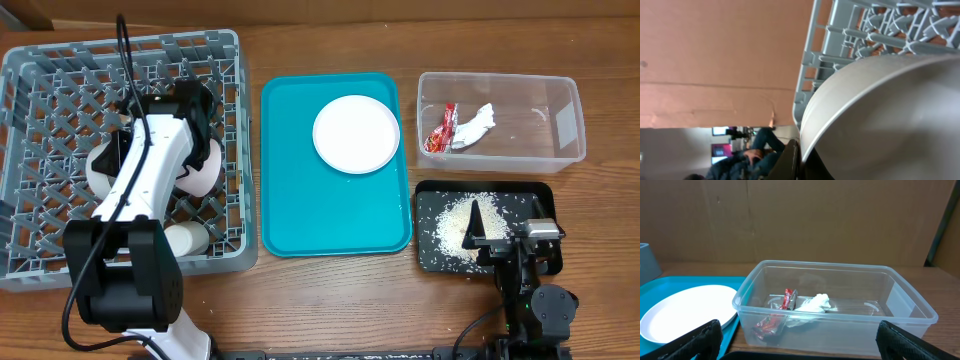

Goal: Sort waste into correct bins and load items into the dishwasher
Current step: 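Carry the small white bowl into the rack and release it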

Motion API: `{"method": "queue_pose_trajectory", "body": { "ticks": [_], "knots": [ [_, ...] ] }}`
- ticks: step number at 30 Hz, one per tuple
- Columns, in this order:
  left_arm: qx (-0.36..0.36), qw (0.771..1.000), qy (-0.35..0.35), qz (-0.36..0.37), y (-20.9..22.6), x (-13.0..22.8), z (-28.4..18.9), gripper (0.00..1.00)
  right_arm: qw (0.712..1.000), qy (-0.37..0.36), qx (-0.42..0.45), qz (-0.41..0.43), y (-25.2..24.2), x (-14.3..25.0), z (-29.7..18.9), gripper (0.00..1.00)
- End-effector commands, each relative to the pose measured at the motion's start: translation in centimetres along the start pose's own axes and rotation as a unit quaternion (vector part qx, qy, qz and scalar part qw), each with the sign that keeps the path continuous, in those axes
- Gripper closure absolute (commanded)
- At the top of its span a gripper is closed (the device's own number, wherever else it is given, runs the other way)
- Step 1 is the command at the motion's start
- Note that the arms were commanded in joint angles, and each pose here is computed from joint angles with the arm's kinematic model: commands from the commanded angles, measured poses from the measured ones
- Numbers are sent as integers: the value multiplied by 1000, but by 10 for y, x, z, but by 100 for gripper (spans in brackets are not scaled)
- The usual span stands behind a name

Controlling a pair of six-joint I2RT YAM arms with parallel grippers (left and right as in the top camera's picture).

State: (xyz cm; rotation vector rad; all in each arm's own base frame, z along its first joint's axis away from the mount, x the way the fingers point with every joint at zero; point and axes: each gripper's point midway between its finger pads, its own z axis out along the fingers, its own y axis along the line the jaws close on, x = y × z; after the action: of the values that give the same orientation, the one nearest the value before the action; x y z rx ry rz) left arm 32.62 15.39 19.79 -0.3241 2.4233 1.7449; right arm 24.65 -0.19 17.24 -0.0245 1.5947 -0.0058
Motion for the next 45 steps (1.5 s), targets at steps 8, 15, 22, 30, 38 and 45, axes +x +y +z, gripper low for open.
{"method": "queue_pose_trajectory", "body": {
  "ticks": [8, 15, 22, 30, 38, 45],
  "knots": [
    [-20, 998, -51, 5, -3, -21, -23, 96, 1000, -2, 7, -2, -3, 2, 0, 0],
    [-21, 998, -50, 6, -3, -21, -22, 96, 1000, -2, 7, -2, -3, 2, 0, 0],
    [-2, 1000, -27, -12, -8, -17, -8, 96, 1000, -2, 7, -2, -3, 2, 0, 0],
    [5, 1000, -4, -8, -15, -12, 5, 96, 1000, -2, 7, -2, -3, 2, 0, 0],
    [37, 999, -11, -11, -30, -14, -4, 96, 1000, -2, 7, -2, -3, 2, 0, 0],
    [77, 997, 5, -7, -47, -6, -5, 95, 1000, -2, 7, -2, -3, 2, 0, 0]
  ]
}}
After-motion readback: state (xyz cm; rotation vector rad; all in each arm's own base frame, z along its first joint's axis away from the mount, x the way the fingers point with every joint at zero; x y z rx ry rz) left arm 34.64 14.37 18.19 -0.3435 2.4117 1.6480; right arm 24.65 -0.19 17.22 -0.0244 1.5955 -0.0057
